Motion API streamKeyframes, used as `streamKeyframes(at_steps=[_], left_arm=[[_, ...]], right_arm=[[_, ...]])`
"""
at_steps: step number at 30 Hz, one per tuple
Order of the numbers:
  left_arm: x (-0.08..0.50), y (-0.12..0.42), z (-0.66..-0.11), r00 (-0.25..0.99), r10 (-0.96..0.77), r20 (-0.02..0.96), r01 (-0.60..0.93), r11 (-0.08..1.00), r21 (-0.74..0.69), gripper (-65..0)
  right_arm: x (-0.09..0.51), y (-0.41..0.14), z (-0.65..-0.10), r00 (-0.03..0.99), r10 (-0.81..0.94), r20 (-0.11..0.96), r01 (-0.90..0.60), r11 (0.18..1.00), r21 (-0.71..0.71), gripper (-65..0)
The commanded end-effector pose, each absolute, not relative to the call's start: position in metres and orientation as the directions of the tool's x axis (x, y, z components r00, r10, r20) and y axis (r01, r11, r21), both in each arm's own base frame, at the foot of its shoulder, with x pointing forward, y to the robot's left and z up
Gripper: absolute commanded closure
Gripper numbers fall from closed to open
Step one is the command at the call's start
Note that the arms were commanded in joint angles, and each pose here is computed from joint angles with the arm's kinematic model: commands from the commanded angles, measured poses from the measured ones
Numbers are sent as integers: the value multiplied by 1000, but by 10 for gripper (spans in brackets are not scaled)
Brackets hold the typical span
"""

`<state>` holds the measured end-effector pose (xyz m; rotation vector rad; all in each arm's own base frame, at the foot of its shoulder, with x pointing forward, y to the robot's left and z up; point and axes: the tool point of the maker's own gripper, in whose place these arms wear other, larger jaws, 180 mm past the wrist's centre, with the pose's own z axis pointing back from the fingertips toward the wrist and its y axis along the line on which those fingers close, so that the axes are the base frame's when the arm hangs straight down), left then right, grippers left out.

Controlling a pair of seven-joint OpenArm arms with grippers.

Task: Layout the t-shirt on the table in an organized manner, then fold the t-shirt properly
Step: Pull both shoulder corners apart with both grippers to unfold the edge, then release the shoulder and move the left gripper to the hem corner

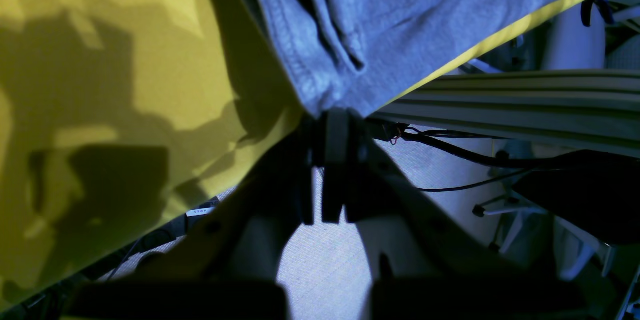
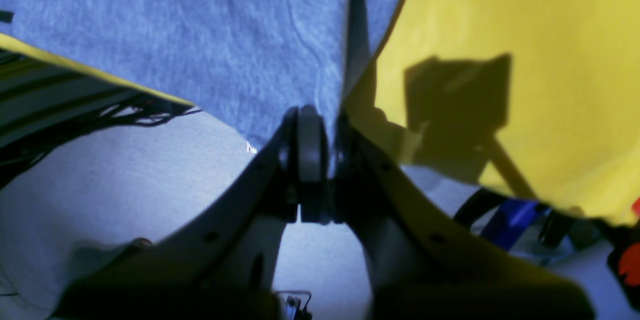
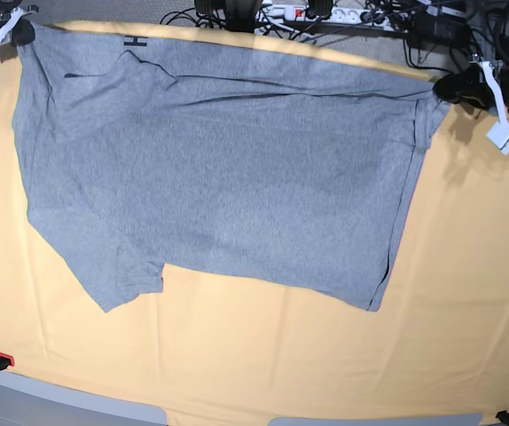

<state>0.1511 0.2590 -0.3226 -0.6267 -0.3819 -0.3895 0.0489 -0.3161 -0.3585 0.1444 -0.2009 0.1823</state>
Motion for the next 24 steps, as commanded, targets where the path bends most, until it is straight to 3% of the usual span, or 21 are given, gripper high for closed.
streamKeyframes(at_steps=[1,21,22,24], left_arm=[[157,260,-312,842,-239,483,483,733,-479,0],[138,267,-316,870,-248,426,453,744,-491,0],[138,267,-316,870,-249,426,453,744,-491,-15],[138,267,-316,870,-249,426,453,744,-491,-138]], right_arm=[[45,-324,-354,963,195,183,-214,973,89,0],[45,-323,-354,963,194,188,-214,972,95,0],[45,-323,-354,963,194,188,-214,972,94,0],[45,-323,-354,963,194,188,-214,972,94,0]])
